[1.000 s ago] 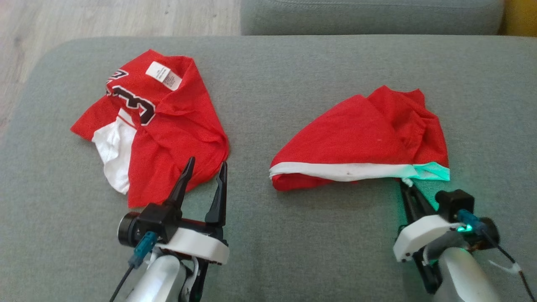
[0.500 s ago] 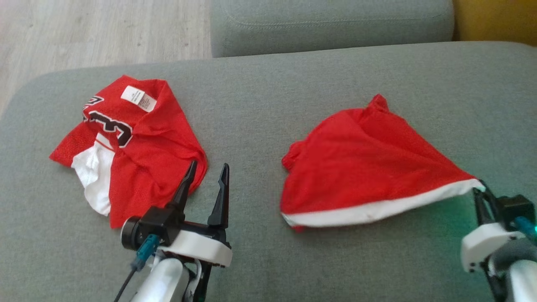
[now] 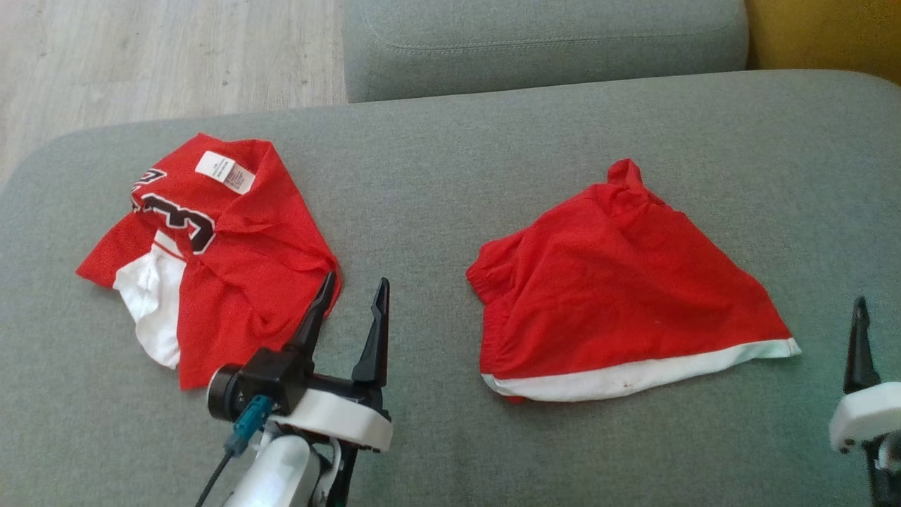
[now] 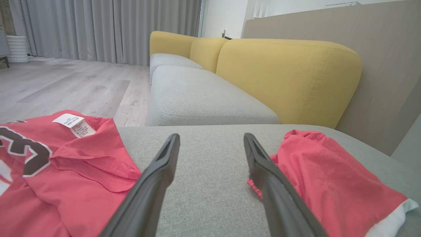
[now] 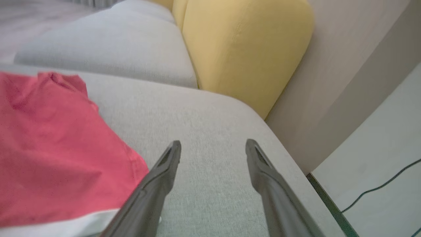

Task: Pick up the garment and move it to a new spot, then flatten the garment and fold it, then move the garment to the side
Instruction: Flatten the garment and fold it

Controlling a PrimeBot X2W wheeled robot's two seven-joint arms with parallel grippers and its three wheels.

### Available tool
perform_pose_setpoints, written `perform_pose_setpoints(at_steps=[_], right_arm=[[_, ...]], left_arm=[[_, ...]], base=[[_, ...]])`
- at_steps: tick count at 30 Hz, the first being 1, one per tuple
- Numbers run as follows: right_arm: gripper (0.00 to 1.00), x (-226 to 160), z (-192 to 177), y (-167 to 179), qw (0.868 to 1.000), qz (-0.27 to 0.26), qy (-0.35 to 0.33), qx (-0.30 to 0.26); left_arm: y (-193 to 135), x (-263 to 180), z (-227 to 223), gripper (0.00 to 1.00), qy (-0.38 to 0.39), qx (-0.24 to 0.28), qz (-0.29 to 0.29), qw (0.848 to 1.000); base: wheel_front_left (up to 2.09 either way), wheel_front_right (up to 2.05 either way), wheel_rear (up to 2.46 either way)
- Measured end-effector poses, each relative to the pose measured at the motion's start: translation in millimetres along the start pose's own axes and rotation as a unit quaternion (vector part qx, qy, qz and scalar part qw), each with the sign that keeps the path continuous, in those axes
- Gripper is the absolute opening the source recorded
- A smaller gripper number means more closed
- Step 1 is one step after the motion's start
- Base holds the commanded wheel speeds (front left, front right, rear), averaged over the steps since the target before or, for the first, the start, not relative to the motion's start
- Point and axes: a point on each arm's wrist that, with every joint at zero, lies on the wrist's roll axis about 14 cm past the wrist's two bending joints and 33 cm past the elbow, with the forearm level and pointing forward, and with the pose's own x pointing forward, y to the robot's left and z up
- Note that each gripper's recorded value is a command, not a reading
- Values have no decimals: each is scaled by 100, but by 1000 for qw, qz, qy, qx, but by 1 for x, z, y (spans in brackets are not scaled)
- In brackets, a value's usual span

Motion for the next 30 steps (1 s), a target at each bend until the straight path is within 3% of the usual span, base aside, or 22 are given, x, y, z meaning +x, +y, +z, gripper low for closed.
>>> perform_pose_setpoints(at_steps=[6,10,13,14,17,23,30], right_arm=[[100,-7,47,17,988,7,-116,97],[100,-11,63,32,977,31,-154,146],[100,-13,59,36,975,37,-154,158],[100,-14,53,37,976,37,-146,157],[100,-13,48,35,976,32,-139,163],[100,-12,39,30,978,23,-128,164],[100,-11,29,28,979,16,-116,166]], left_arm=[[-5,0,-1,100,1,2,-10,1000],[-13,-2,-12,100,17,-10,-22,1000],[-27,-4,-26,100,50,-38,-48,997],[-41,-8,-42,100,92,-72,-73,990],[-66,-20,-64,100,152,-100,-109,977],[-100,-40,-91,100,230,-102,-166,953],[-101,-41,-111,100,271,-85,-181,941]], base=[[0,0,0],[0,0,0],[0,0,0],[0,0,0],[0,0,0],[0,0,0],[0,0,0]])
